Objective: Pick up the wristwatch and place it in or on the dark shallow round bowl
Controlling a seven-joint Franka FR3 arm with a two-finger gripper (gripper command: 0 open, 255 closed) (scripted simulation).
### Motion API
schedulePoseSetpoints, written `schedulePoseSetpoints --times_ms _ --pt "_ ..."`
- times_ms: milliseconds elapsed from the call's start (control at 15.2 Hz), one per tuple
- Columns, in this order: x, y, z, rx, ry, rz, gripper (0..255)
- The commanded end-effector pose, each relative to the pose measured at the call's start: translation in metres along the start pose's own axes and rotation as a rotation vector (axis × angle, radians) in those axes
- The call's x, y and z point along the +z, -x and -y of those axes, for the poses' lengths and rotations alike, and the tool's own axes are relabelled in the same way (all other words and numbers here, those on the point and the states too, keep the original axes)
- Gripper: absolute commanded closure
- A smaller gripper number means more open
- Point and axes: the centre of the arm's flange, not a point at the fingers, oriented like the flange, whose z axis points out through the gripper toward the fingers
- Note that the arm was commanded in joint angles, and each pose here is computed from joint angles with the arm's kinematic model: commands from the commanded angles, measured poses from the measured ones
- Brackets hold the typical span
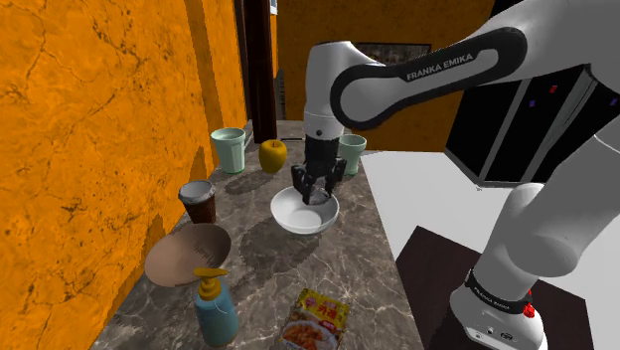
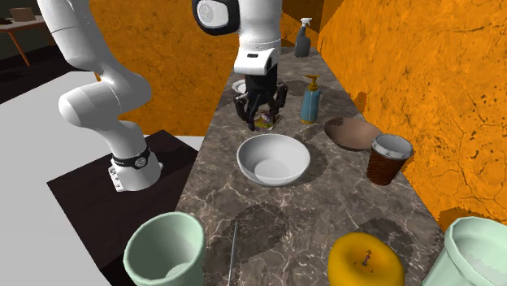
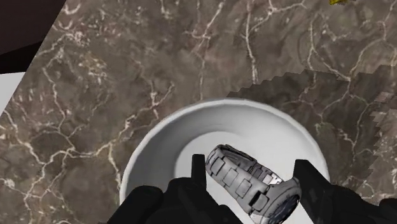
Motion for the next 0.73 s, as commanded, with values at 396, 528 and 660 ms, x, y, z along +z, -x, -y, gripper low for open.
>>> schedulePoseSetpoints --times_ms 396,528,660 --pt "0.007 -0.02 0.104 0.001 -0.001 0.001 255" --pt "0.008 -0.025 0.13 0.001 -0.001 0.001 255" --pt "0.01 -0.031 0.156 0.001 -0.001 0.001 255"
